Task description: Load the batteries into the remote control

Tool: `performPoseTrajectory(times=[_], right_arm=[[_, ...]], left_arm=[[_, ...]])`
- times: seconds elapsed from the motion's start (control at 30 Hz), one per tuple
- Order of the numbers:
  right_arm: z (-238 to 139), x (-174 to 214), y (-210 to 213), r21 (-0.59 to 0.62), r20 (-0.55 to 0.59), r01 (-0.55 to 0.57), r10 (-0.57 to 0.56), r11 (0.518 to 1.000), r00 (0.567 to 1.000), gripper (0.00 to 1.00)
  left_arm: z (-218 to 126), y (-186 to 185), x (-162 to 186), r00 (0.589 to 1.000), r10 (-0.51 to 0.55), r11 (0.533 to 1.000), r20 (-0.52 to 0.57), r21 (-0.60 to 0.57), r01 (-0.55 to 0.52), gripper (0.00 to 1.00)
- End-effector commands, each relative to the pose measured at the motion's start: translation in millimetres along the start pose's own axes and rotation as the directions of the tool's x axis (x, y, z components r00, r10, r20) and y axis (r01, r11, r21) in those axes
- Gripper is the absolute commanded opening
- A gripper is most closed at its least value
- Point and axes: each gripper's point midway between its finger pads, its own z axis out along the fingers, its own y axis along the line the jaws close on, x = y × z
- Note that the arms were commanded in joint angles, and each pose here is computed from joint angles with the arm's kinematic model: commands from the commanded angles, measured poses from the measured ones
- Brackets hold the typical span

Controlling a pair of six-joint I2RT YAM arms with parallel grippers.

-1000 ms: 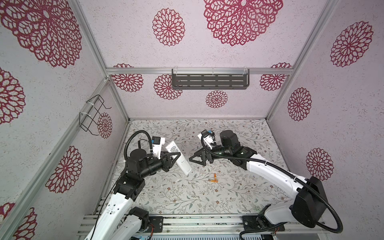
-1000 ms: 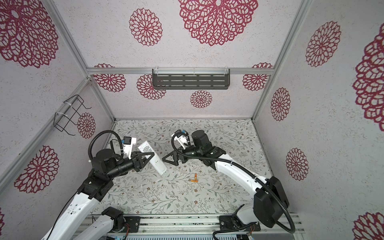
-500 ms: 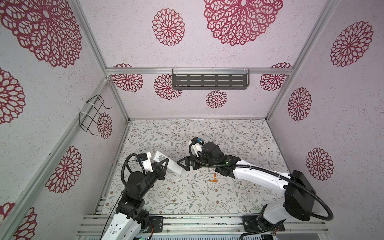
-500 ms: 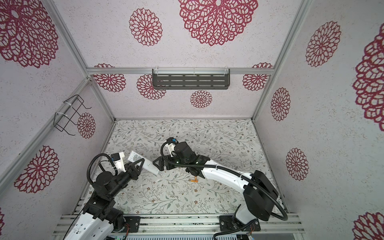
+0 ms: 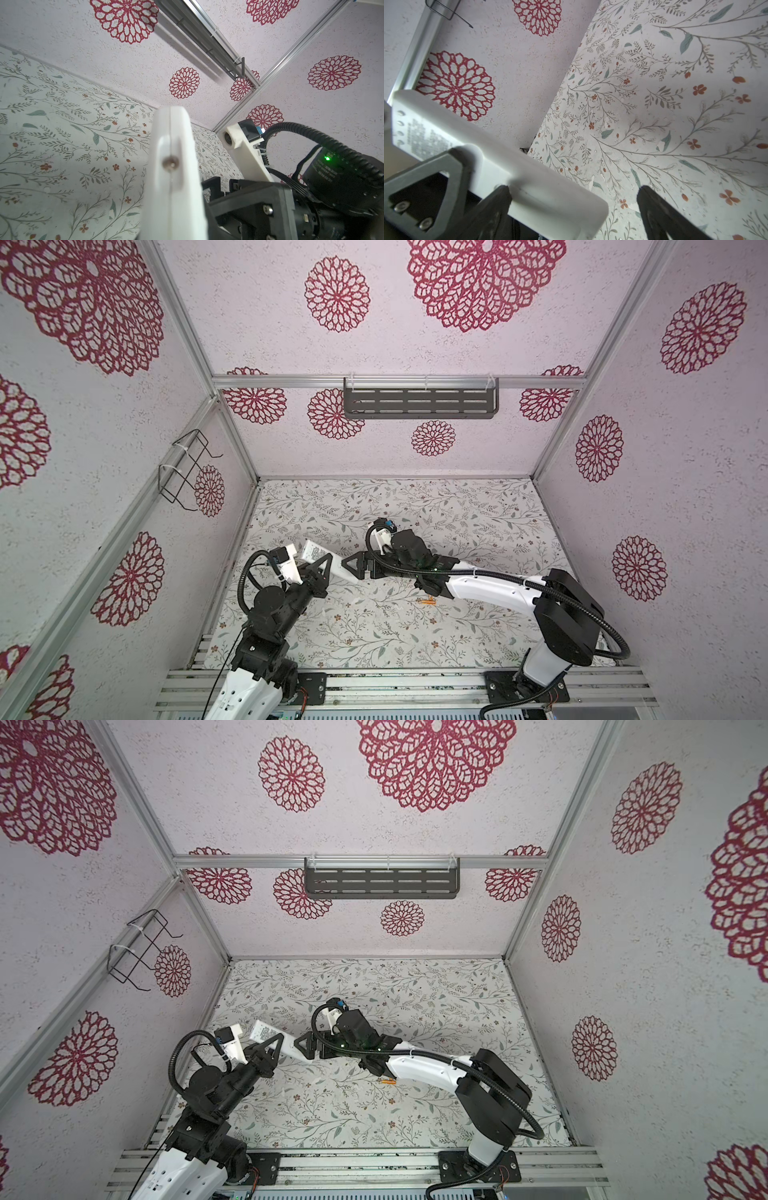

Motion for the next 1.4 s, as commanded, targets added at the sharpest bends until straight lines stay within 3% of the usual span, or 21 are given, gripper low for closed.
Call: performPoseTrajectory(times=[0.0, 0.6, 1.0, 1.37], right_arm=[[3.7, -8.8, 17.8, -0.078, 0.035, -0.019, 0.022, 0.997, 0.999, 0.99], [25.9, 13.3, 27.2, -0.191, -0.029, -0.075, 0.070, 0.979, 0.997, 0.99], [45.1, 53.8, -42.8, 0.084, -0.123, -0.154, 0.164, 0.984, 0.979, 0.99], [47.1, 86.2, -79.9, 0.204, -0.192, -0.164, 0.204, 0.965, 0.960, 0.99]], left_arm=[[-2.2, -7.2, -13.6, 0.998, -0.005, 1.000, 0.056, 0.023, 0.003, 0.00], [-5.7, -0.4, -21.3, 0.996, 0.008, 1.000, 0.090, -0.028, -0.006, 0.00], [-7.5, -5.2, -29.6, 0.994, 0.024, 1.000, 0.111, -0.020, -0.022, 0.00], [-4.8, 4.8, -24.9, 0.994, 0.047, 0.997, 0.104, -0.062, -0.040, 0.00]])
